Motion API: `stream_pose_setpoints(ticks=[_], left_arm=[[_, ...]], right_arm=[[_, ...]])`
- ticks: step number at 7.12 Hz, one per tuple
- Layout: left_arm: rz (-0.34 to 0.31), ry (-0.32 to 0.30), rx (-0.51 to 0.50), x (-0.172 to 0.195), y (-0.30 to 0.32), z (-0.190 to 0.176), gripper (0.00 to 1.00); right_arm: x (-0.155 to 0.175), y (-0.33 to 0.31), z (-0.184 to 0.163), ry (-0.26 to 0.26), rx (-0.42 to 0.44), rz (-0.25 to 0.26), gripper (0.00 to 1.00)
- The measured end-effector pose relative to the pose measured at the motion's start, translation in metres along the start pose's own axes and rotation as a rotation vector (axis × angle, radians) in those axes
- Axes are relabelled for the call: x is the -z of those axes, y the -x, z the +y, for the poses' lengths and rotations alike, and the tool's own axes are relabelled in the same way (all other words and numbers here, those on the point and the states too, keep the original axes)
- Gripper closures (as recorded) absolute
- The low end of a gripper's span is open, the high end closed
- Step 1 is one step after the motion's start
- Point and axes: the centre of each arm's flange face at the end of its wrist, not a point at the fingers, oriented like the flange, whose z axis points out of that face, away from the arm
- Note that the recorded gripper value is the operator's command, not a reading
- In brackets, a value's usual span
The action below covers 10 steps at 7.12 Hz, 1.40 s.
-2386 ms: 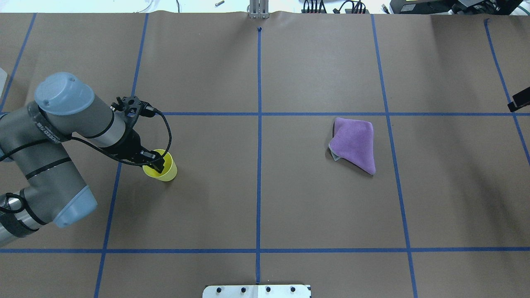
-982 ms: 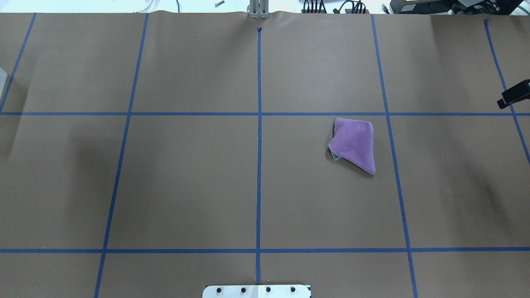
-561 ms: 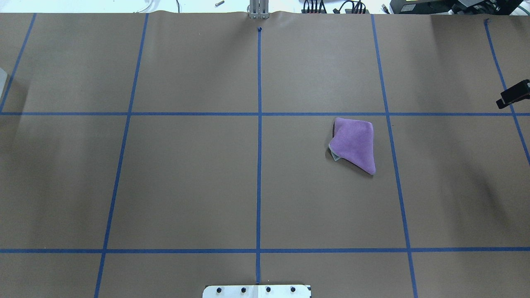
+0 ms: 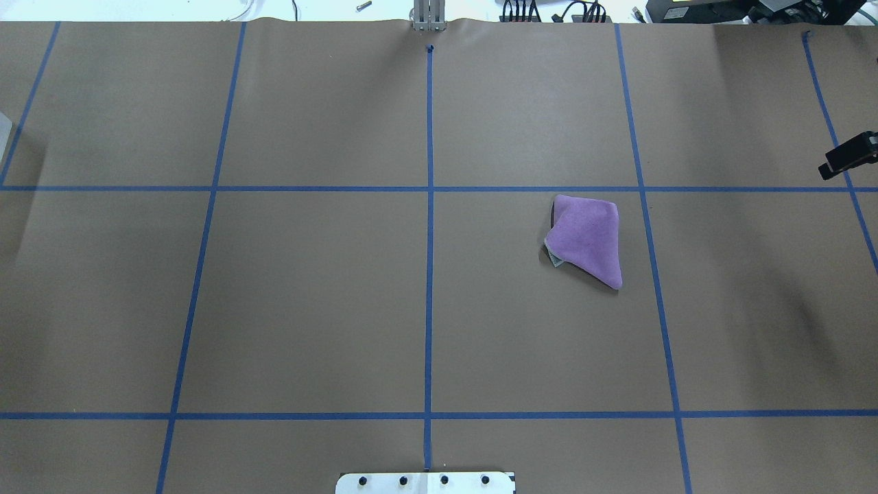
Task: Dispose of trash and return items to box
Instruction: 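Set the yellow cup in the clear box beside the bowl, release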
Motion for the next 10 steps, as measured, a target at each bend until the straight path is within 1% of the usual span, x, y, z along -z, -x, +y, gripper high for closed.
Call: stream_pose_setpoints(ticks=[1,2,3,4,6,7,8,9,10], left_arm=[[-0.012,0.007,0.000,-0.007,0.004,0.006,0.94],[-0.018,0.007,-0.007,-0.014,0.006,0.010,0.78],[-0.022,0.000,-0.018,-0.018,0.006,0.013,0.20],[-0.024,-0.010,-0.028,-0.020,0.006,0.014,0.02],[-0.029,-0.043,-0.054,-0.015,0.004,0.010,0.01],[-0.026,-0.063,-0.060,-0.007,0.002,0.003,0.01],[-0.009,-0.084,-0.055,0.008,0.001,-0.006,0.01],[0.024,-0.101,-0.032,0.035,-0.005,-0.021,0.01],[0.049,-0.102,-0.002,0.077,-0.023,-0.038,0.01]], right_arm=[[0.000,0.001,0.000,0.001,0.001,0.000,0.00],[-0.001,0.002,0.000,0.001,0.003,-0.001,0.00],[-0.001,0.002,-0.001,0.001,0.004,-0.001,0.00],[-0.001,0.002,-0.001,0.001,0.004,-0.001,0.00],[-0.001,0.002,-0.001,0.001,0.004,-0.001,0.00],[-0.001,0.002,-0.001,0.001,0.004,-0.001,0.00],[-0.001,0.003,-0.001,0.001,0.004,-0.001,0.00],[0.000,0.003,-0.001,0.002,0.003,-0.002,0.00],[0.000,0.003,-0.001,0.002,0.003,-0.002,0.00]])
